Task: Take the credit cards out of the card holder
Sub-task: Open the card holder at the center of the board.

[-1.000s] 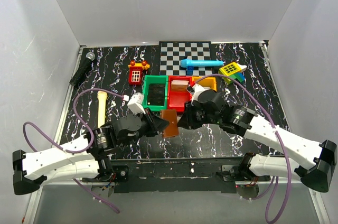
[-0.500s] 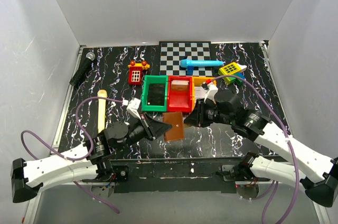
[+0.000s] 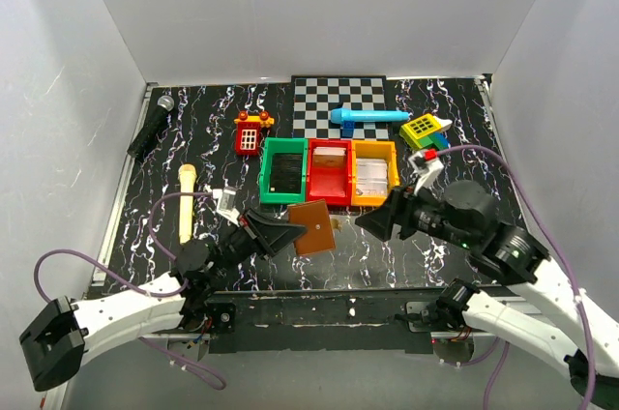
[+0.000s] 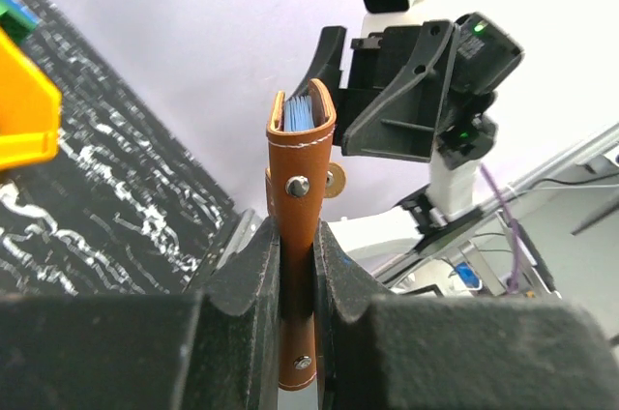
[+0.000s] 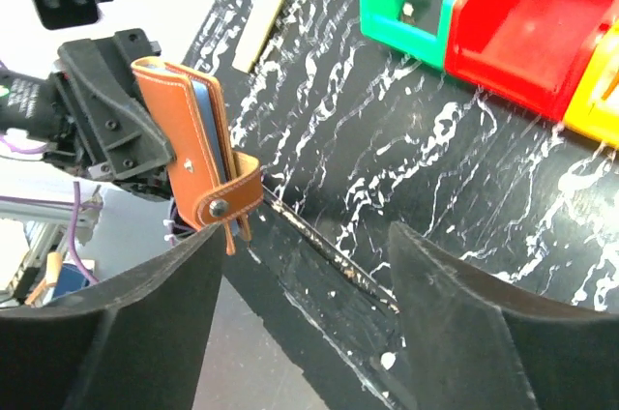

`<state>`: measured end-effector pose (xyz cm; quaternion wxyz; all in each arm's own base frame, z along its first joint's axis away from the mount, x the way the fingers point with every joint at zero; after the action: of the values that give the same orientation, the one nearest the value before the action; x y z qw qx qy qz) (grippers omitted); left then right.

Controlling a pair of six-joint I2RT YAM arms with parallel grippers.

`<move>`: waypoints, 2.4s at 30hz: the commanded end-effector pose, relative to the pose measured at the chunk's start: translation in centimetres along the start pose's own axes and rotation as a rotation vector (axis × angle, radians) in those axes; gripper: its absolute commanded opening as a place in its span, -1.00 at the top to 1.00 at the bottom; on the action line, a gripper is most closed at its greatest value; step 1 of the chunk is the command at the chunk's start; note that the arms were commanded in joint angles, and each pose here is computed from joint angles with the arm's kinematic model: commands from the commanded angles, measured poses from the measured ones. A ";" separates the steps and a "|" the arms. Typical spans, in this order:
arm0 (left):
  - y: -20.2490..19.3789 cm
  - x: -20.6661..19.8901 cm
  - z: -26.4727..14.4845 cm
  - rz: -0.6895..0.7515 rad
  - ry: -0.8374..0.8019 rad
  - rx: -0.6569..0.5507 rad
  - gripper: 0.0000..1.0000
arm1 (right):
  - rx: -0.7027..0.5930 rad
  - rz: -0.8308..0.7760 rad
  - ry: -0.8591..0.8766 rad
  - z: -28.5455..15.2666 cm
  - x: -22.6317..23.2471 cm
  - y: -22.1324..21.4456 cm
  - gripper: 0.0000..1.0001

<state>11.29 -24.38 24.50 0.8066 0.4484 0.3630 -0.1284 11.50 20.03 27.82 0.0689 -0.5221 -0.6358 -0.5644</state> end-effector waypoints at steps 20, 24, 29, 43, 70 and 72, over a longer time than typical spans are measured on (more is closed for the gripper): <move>1.0 -2.7 3.2 -0.032 -0.157 0.192 1.00 | -0.045 -0.069 0.459 -3.3 9.7 3.6 -0.44; 1.6 -1.7 3.6 -0.031 -0.063 0.168 1.00 | 0.043 -0.055 0.513 -3.0 10.3 2.4 -0.35; 2.3 -1.1 4.3 -0.051 0.000 0.138 1.00 | 0.104 -0.046 0.507 -1.4 10.3 1.3 -0.33; 2.6 -3.4 4.0 -0.090 -0.132 0.131 1.00 | 0.119 -0.006 0.369 0.9 7.5 -0.1 -0.23; 2.7 -5.1 2.9 -0.141 -0.269 0.107 1.00 | 0.087 0.034 0.337 0.5 5.6 -0.8 -0.23; 2.8 -5.2 2.9 -0.141 -0.271 0.102 1.00 | 0.089 0.033 0.335 0.5 5.4 -0.9 -0.23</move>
<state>11.64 -26.68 28.01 0.7810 0.4698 0.3240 -0.2536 8.02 23.91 31.49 0.2211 -0.4154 -0.6338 -0.6139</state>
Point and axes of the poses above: each gripper's point midway between its finger pads, its own z axis out along the fingers, its own x axis along the line the jaws close on, y = z × x, the point moved 3 cm from there along -z, back along the fingers, and after that the axes turned 7 degrees about z, right-handed, at the moved point
